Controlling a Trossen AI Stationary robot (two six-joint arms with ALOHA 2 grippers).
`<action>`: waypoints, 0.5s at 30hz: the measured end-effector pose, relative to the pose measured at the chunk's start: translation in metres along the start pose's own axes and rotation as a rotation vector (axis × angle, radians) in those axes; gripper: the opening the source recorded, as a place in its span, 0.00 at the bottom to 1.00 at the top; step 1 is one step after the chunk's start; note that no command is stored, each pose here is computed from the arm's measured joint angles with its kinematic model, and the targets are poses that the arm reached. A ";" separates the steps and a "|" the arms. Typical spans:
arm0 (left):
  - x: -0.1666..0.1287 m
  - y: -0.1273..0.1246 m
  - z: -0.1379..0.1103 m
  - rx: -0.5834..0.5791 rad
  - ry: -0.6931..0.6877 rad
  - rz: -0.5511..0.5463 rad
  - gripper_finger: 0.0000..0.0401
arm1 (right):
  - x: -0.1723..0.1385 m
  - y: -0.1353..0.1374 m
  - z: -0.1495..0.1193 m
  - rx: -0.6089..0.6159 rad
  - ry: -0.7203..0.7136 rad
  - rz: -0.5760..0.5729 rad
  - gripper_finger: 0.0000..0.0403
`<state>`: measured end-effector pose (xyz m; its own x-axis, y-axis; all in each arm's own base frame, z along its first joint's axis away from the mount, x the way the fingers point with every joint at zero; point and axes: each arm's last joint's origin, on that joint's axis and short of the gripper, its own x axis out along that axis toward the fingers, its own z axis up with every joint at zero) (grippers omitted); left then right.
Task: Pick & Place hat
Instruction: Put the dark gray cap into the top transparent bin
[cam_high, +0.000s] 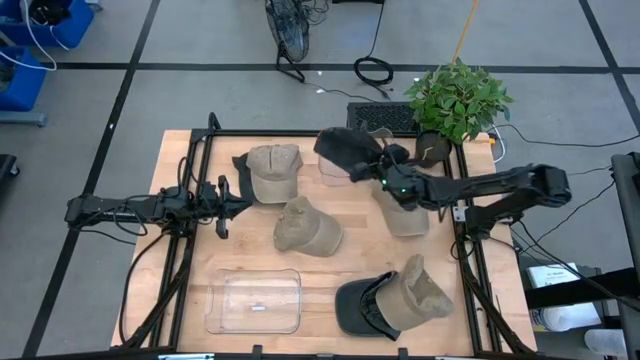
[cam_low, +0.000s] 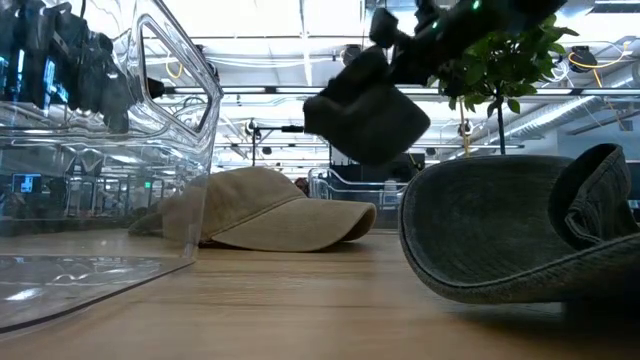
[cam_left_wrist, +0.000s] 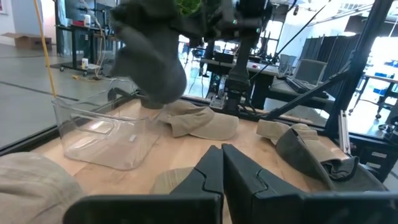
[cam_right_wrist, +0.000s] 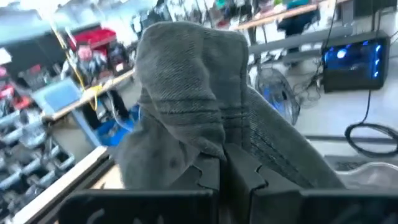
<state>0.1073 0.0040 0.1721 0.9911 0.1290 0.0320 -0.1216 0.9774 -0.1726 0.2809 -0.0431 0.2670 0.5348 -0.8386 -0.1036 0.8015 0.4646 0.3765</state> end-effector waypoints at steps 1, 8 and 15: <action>0.000 0.000 0.000 0.000 0.000 0.000 0.01 | 0.004 -0.003 -0.006 0.010 -0.018 -0.001 0.00; 0.000 0.000 0.000 -0.043 -0.001 0.007 0.06 | 0.028 -0.047 -0.036 0.127 -0.131 0.121 0.00; 0.000 0.000 0.000 -0.042 0.000 0.007 0.01 | 0.045 -0.074 -0.059 0.118 -0.070 0.115 0.00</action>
<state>0.1073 0.0043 0.1719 0.9902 0.1361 0.0301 -0.1266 0.9685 -0.2145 0.2612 -0.0979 0.1797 0.5979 -0.8015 0.0088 0.6972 0.5254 0.4877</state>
